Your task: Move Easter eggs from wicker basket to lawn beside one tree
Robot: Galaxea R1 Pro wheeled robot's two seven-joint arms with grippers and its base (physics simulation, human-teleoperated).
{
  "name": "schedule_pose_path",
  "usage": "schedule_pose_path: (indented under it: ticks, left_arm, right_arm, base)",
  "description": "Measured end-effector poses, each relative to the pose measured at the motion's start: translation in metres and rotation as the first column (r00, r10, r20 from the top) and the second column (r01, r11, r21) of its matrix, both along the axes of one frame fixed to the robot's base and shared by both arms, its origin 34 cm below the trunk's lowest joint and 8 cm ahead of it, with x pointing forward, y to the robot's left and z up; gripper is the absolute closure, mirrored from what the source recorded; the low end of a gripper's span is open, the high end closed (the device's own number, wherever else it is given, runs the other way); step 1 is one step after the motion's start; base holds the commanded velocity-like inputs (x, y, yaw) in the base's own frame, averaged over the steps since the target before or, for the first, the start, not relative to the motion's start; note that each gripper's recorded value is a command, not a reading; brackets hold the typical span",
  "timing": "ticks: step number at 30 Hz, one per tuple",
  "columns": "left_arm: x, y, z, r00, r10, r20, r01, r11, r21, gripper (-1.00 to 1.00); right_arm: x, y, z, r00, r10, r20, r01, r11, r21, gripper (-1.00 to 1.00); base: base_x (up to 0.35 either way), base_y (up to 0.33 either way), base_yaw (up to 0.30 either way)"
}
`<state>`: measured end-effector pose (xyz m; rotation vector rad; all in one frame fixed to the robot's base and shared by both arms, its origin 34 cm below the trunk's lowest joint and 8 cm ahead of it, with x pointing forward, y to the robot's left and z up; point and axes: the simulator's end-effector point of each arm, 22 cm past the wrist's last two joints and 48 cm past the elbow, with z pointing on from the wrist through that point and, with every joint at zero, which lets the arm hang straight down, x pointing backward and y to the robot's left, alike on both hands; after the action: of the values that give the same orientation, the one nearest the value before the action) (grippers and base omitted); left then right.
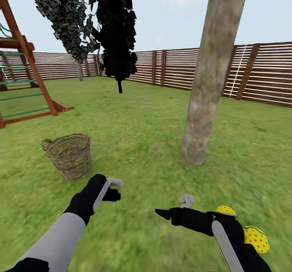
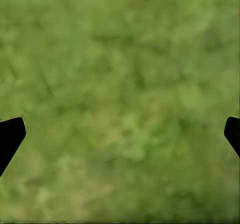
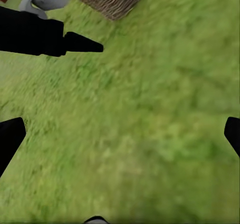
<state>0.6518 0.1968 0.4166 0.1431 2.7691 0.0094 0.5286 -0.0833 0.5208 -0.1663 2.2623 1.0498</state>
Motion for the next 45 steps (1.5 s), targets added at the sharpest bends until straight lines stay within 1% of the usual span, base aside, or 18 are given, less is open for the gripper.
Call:
schedule_pose_path:
  ticks: [8,13,18,23,35,45]
  left_arm:
    - [-0.001,-0.001,-0.005,1.000,-0.001,-0.008,0.001,1.000,-0.001,-1.00]
    - [-0.001,0.000,-0.008,1.000,-0.001,-0.014,0.001,1.000,0.000,-1.00]
    - [-0.002,0.000,-0.011,1.000,-0.001,-0.019,0.001,1.000,0.000,-1.00]
    - [-0.002,0.000,-0.012,1.000,-0.001,-0.021,0.001,1.000,0.001,-1.00]
    - [-0.002,0.001,-0.013,1.000,-0.001,-0.022,0.001,1.000,0.003,-1.00]
    - [-0.003,0.001,-0.015,1.000,0.001,-0.026,-0.001,1.000,0.000,-1.00]
  right_arm:
    - [-0.001,0.001,-0.006,1.000,0.001,-0.011,-0.001,1.000,-0.009,-1.00]
    - [-0.001,0.002,-0.013,1.000,-0.003,-0.020,0.003,0.999,-0.036,-1.00]
    - [0.000,0.002,-0.014,1.000,-0.006,-0.021,0.006,1.000,-0.028,-1.00]
    - [0.000,0.002,-0.018,1.000,-0.007,-0.027,0.006,0.999,-0.041,-1.00]
    - [0.000,0.003,-0.019,1.000,-0.009,-0.030,0.008,0.999,-0.033,-1.00]
    - [-0.001,0.004,-0.021,0.999,-0.007,-0.036,0.005,0.999,-0.034,-1.00]
  base:
    - [-0.038,0.111,0.223]
    - [-0.005,0.015,0.221]
    - [-0.001,0.004,0.186]
    - [0.000,0.001,0.049]
    - [0.059,0.000,0.011]
    - [0.024,0.000,0.156]
